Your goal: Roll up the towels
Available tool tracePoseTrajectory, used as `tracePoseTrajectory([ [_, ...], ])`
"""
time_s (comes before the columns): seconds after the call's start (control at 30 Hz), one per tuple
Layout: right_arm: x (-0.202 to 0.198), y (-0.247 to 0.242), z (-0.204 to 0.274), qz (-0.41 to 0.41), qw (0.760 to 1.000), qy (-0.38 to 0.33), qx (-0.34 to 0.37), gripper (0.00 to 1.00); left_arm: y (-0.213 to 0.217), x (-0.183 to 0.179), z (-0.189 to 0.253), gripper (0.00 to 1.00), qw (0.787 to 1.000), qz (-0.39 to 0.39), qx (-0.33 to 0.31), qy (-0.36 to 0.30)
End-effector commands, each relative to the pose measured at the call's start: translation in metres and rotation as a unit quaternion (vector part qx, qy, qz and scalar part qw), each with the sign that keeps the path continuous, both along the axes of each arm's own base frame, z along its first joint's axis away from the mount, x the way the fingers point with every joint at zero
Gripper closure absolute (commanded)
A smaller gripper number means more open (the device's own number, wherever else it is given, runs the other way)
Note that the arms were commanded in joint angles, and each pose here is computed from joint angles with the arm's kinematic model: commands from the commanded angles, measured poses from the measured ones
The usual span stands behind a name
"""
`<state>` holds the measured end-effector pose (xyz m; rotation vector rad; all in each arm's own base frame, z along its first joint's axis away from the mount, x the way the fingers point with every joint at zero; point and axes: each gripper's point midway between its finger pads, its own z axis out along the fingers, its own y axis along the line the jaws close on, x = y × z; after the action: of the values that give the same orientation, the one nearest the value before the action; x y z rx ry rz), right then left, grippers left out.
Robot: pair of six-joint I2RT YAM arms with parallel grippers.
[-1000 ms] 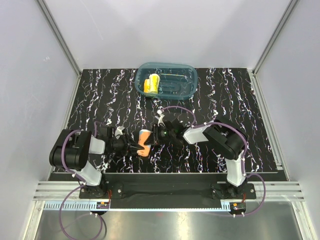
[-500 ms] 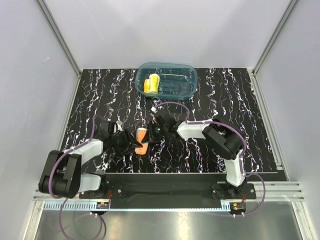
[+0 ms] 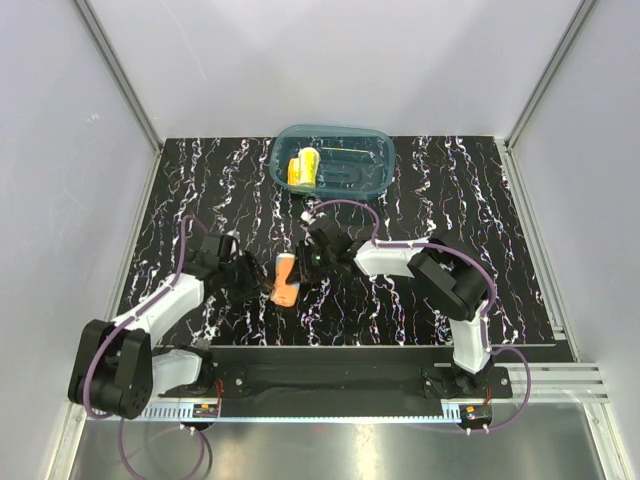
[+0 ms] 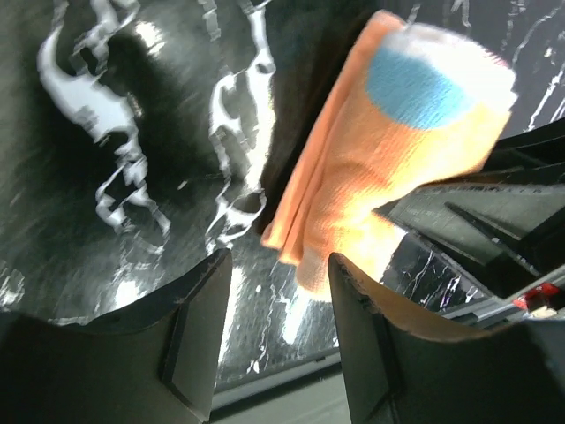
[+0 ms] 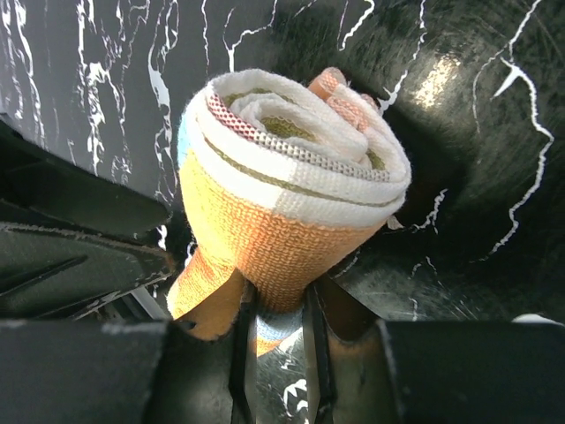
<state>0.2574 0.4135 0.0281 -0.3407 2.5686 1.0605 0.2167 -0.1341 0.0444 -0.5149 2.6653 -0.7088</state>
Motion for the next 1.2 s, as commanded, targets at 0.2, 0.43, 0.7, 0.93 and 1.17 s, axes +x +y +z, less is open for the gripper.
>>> tracePoseTrajectory([
  [0.2,-0.015,-0.054,-0.043,0.012,0.991,0.014,-0.13,0.81,-0.039,0.03,0.011,0.47,0.992,-0.053,-0.059,-0.095],
  [0.43,-0.018,-0.054,-0.042,0.018,0.991,0.016,-0.129,0.81,-0.043,0.035,0.008,0.45,0.99,-0.069,-0.055,-0.109],
  [0.7,-0.017,-0.051,-0.037,0.024,0.992,0.015,-0.125,0.8,-0.028,0.022,-0.041,0.5,0.998,-0.047,-0.009,-0.046],
  [0.93,-0.018,-0.046,-0.032,0.029,0.993,0.016,-0.114,0.72,-0.036,0.013,-0.054,0.74,0.997,-0.064,-0.036,-0.035],
  [1.17,-0.015,-0.049,-0.029,0.019,0.993,0.012,-0.117,0.42,-0.041,0.007,-0.055,0.99,0.995,-0.071,-0.055,-0.035],
])
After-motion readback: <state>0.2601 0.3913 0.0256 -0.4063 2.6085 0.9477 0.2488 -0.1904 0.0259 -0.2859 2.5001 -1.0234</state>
